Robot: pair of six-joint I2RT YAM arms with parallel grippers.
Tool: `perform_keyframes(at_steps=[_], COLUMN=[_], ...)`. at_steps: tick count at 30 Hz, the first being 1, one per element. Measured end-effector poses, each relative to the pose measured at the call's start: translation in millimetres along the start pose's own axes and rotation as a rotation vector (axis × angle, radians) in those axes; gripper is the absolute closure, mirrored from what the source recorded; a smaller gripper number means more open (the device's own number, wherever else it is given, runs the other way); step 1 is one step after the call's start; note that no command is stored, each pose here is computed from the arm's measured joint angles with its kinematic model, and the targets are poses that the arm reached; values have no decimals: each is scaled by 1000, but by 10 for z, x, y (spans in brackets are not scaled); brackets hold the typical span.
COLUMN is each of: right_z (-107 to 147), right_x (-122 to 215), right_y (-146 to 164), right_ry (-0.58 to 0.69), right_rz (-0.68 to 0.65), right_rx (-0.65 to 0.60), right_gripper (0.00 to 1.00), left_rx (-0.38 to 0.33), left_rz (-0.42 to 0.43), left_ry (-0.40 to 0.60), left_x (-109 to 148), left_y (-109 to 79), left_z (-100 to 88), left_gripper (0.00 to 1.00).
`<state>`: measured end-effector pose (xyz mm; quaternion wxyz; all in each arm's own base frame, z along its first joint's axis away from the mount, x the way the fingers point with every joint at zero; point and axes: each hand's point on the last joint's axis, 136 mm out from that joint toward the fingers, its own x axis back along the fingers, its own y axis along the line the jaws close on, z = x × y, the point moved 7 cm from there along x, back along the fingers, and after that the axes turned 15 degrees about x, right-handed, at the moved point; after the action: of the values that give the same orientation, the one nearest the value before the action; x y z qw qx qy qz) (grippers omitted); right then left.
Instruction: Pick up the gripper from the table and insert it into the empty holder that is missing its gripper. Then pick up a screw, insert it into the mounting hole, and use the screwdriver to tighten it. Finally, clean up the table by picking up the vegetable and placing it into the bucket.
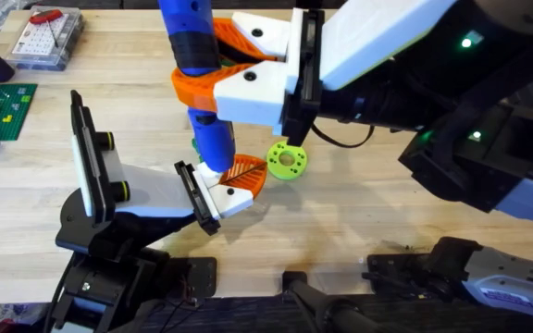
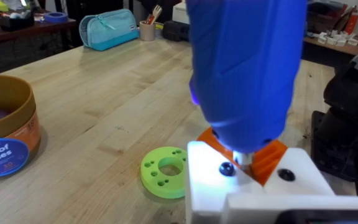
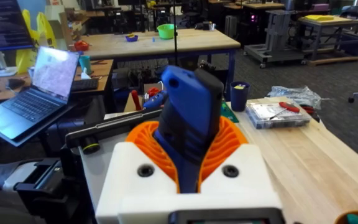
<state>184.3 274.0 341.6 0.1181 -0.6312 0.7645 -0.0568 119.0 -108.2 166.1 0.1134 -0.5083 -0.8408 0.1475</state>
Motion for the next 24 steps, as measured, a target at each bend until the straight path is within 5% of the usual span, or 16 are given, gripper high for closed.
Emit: perform_keyframes(at_steps=[5, 13, 24], right_z=[55, -241, -976], right_x=[-17, 73, 371], right_y=[0, 32, -413], right_ry=[8, -120, -158], right_rz=[-4, -64, -116], right_rx=[-13, 74, 203], right_gripper=[892, 891, 892], left_rx=[1, 0, 0], left_rz=[-4, -5, -5], left_ry=[-1, -2, -2], left_x=[0, 0, 0], left_y=[4, 5, 6], left_z=[-1, -1, -1], left_gripper=[986, 986, 986])
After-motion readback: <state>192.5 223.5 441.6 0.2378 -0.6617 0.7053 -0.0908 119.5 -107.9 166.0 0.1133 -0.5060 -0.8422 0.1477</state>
